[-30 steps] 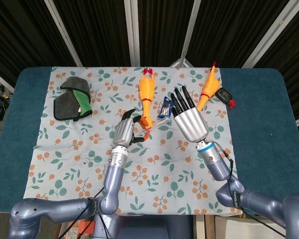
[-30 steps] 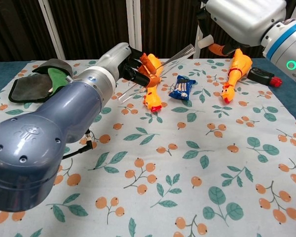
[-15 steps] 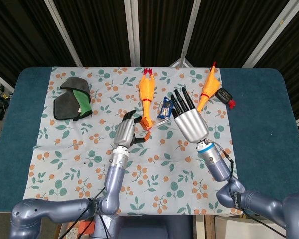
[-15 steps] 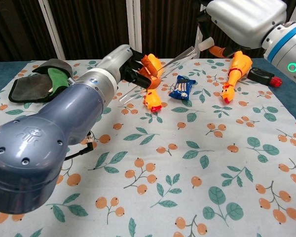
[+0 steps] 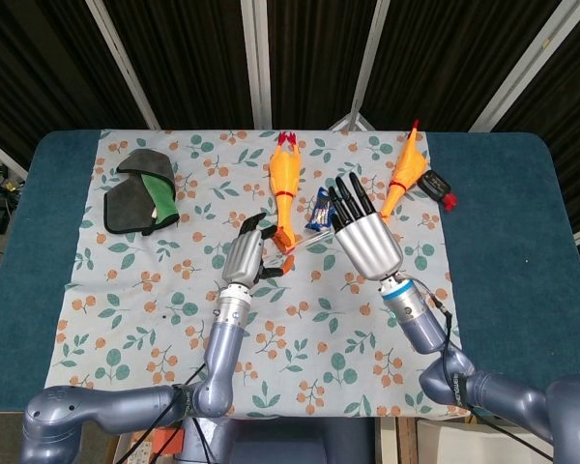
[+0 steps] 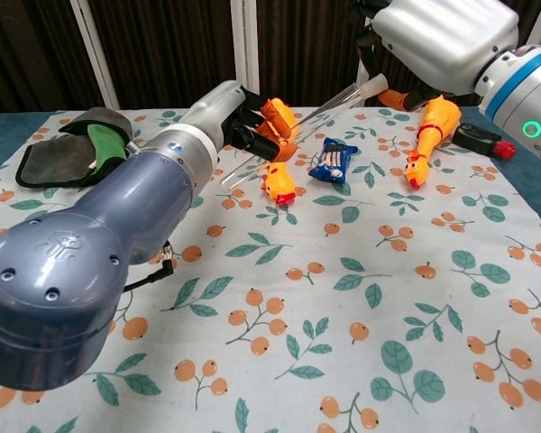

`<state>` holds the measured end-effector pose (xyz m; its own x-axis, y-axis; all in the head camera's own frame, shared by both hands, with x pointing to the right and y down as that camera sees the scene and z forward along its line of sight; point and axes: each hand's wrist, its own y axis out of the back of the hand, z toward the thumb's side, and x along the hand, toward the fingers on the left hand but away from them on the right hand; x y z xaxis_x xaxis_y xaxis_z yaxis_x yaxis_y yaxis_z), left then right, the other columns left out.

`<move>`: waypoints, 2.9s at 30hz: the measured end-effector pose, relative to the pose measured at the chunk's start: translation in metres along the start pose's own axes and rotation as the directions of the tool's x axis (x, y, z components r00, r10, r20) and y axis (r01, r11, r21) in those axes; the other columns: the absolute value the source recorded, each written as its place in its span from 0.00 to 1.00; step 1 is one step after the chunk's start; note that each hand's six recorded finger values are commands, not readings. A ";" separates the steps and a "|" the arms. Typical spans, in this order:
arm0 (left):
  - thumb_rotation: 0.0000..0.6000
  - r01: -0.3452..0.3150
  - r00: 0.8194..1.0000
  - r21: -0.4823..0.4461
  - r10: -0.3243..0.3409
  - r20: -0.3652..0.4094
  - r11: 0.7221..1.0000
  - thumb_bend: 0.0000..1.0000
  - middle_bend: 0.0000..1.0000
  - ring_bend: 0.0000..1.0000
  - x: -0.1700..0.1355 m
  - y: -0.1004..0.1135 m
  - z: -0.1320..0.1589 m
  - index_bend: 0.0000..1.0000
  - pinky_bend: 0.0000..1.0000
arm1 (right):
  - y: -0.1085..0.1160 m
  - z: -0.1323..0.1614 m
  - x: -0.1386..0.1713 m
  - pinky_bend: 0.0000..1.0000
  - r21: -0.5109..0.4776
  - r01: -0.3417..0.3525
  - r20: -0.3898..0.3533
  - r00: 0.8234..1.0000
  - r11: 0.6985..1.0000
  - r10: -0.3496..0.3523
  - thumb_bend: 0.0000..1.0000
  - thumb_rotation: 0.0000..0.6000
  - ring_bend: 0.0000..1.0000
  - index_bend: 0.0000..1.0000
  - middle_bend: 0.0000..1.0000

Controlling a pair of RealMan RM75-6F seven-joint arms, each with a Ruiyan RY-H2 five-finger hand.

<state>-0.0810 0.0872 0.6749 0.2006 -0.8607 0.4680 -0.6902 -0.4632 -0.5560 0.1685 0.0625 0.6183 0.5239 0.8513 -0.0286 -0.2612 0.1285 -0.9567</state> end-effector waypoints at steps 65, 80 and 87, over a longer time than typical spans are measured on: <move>1.00 0.005 0.998 0.011 -0.006 0.060 1.000 0.85 0.54 0.08 -0.001 -0.007 0.011 0.67 0.00 | -0.003 0.005 0.011 0.00 -0.013 -0.043 -0.020 0.999 0.999 0.043 0.40 1.00 0.00 0.06 0.08; 1.00 0.021 0.998 0.051 -0.024 0.063 0.998 0.85 0.54 0.08 -0.009 -0.006 -0.005 0.67 0.00 | -0.016 -0.015 0.024 0.00 0.011 -0.106 0.032 0.994 0.994 0.106 0.40 1.00 0.00 0.05 0.06; 1.00 0.046 0.998 0.091 -0.050 0.043 0.995 0.85 0.54 0.08 -0.016 -0.007 -0.027 0.67 0.00 | -0.022 -0.030 0.029 0.00 0.025 -0.132 0.070 0.989 0.991 0.130 0.40 1.00 0.00 0.05 0.06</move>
<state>-0.0982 0.1099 0.6892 0.2644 -0.8449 0.4650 -0.6140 -0.5192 -0.5944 0.2142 0.0694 0.6297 0.4274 0.8943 -0.1322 -0.3481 0.0278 -0.9370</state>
